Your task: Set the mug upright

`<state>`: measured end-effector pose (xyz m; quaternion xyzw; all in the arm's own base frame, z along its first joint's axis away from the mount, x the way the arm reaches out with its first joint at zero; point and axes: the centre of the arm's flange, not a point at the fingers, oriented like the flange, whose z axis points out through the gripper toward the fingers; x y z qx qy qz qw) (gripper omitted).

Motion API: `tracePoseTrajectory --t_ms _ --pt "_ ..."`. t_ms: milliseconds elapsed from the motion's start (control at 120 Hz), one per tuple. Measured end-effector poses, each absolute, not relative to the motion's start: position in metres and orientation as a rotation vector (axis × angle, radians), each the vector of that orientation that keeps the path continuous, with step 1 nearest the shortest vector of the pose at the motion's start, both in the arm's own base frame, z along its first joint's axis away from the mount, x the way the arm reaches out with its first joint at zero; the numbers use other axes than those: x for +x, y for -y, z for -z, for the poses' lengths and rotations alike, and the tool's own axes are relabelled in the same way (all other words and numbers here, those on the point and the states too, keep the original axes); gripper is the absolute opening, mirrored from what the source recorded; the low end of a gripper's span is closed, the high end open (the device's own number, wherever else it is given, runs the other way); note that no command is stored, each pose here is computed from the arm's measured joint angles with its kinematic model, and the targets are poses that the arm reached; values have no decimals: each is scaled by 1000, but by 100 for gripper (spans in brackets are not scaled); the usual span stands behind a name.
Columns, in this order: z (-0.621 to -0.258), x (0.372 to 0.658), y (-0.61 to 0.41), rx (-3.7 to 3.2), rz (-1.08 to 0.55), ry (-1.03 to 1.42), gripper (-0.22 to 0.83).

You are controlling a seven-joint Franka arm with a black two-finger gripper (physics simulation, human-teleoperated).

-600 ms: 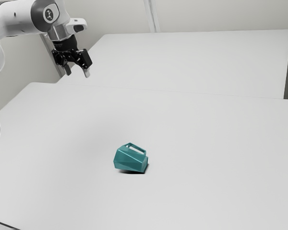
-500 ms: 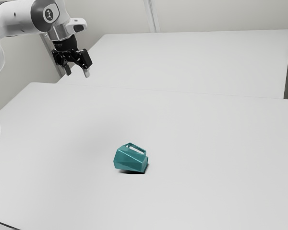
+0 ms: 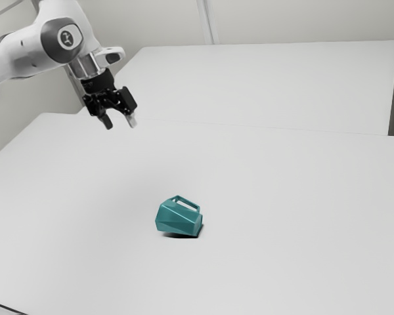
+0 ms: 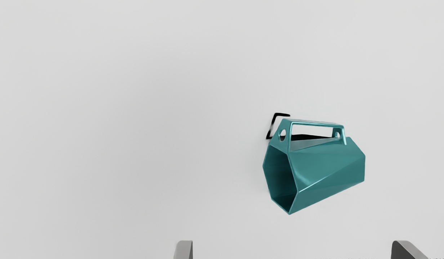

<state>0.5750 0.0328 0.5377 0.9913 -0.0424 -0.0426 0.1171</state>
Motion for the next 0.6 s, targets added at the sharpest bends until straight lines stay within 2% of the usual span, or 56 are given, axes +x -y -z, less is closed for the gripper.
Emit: tracePoseTrajectory --t_ms 242,400,600 --pt "-470 548 -31 2686 102 67 61" --pt "-412 528 -37 2585 105 27 62" --pt "-369 511 -40 2456 49 13 62"
